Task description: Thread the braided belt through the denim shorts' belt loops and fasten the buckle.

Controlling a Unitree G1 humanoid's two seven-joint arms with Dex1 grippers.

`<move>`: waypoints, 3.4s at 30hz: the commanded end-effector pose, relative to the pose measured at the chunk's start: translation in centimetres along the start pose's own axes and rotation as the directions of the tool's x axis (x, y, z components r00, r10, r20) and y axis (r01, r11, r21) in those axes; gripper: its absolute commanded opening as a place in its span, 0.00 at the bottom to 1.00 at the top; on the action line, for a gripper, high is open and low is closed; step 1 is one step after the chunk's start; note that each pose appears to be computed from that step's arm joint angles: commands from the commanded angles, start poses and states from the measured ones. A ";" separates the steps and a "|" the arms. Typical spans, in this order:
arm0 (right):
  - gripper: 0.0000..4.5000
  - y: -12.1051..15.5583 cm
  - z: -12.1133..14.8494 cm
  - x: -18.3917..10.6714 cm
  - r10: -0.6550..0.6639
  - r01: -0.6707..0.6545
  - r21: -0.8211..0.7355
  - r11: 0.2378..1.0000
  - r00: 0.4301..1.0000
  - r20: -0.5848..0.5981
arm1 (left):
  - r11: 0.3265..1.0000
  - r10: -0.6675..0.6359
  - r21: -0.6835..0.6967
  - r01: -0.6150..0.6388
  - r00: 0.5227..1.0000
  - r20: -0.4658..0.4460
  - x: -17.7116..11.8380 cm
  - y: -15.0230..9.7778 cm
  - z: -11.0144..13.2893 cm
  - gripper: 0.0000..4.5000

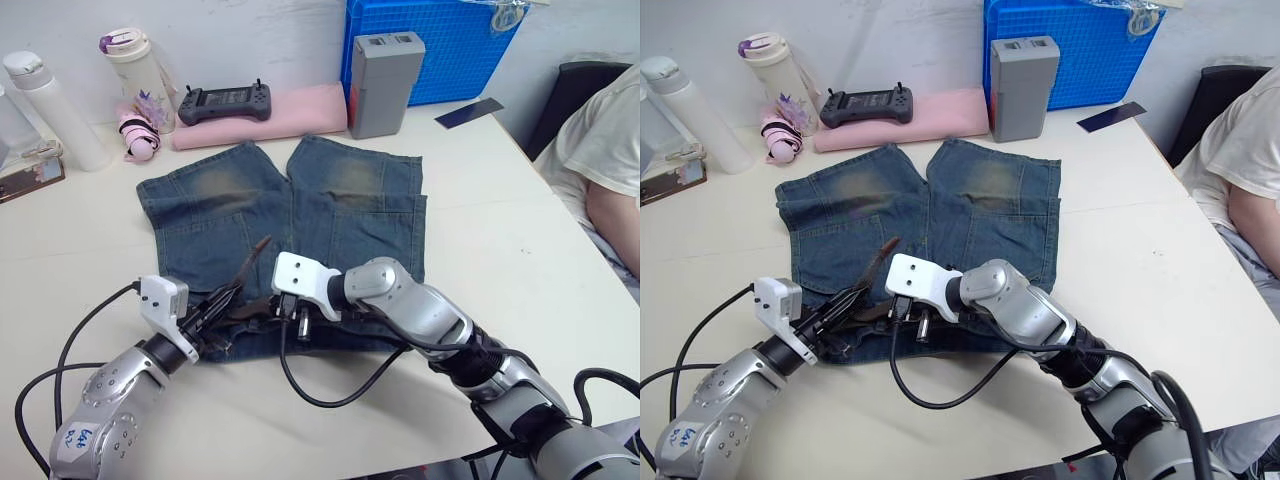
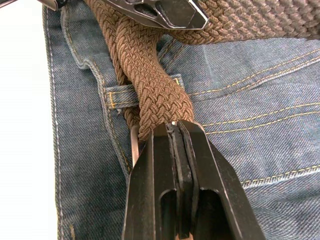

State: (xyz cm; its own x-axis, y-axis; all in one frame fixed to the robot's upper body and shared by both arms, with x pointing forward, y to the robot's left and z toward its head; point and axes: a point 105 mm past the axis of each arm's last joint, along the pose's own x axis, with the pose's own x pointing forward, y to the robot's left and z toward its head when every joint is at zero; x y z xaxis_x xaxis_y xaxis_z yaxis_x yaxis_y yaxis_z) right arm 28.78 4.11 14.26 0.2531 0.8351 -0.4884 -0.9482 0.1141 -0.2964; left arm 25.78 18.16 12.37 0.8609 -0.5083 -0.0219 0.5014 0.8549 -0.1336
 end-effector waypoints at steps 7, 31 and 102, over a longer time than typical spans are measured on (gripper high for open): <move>0.01 -0.8 2.3 -1.9 0.027 -0.025 -0.042 0.999 0.998 0.051 | 1.000 -0.005 0.022 0.005 1.000 0.013 -0.2 0.1 0.4 0.00; 0.01 -0.4 -0.3 -0.3 0.124 -0.127 -0.044 0.991 0.990 -0.068 | 1.000 -0.001 0.015 0.000 1.000 0.020 -0.5 -0.3 0.1 0.00; 0.01 -0.2 -0.2 -0.2 0.158 -0.163 -0.070 0.984 0.984 -0.078 | 1.000 0.014 0.002 -0.014 0.999 0.029 -0.5 -0.4 0.0 0.00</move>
State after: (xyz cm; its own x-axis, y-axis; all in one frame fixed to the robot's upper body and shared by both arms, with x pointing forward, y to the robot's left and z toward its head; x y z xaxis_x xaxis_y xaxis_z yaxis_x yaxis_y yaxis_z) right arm 29.33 3.58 14.08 0.1278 0.7903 -0.5993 -0.9655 -0.0392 -0.2576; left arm 25.44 18.33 11.97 0.8719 -0.4896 -0.0111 0.4827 0.8630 -0.1488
